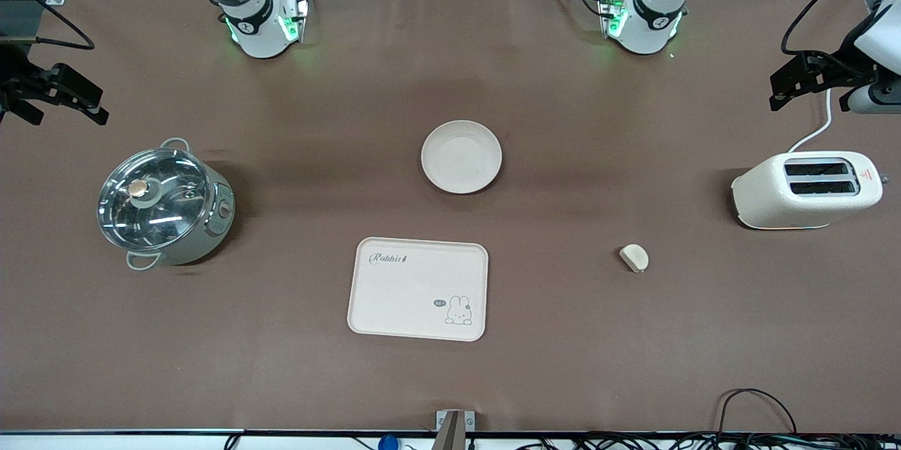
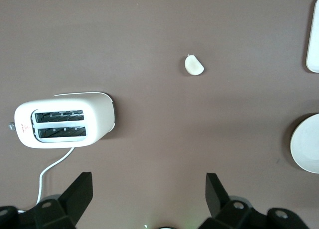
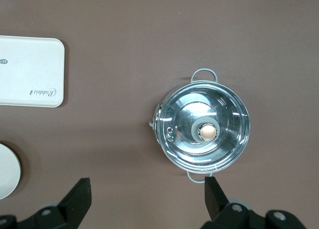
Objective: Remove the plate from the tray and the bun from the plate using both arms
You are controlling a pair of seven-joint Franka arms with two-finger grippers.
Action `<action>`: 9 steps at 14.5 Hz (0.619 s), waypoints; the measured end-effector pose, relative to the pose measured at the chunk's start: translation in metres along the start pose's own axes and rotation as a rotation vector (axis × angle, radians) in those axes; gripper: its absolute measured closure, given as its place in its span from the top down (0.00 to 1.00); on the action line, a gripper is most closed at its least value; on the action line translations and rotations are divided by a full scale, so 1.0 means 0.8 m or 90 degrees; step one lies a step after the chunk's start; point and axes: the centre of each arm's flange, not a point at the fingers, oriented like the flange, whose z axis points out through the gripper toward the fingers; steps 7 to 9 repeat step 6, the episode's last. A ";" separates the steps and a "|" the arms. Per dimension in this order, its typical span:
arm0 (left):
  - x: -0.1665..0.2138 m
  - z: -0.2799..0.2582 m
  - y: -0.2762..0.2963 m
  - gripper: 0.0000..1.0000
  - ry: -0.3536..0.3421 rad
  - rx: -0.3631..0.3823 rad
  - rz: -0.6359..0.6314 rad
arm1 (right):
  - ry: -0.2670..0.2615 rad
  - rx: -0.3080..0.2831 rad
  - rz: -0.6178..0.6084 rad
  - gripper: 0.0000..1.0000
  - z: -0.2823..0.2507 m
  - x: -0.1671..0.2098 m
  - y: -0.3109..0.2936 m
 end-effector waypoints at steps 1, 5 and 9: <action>0.000 0.000 -0.001 1.00 0.000 -0.001 -0.001 | 0.000 0.000 0.000 1.00 0.000 0.000 0.000; 0.000 -0.005 -0.004 1.00 0.005 -0.002 -0.002 | 0.001 0.000 -0.001 1.00 -0.001 0.000 0.000; 0.001 -0.004 -0.004 1.00 0.004 -0.002 -0.002 | 0.001 0.000 -0.001 1.00 -0.001 0.000 0.000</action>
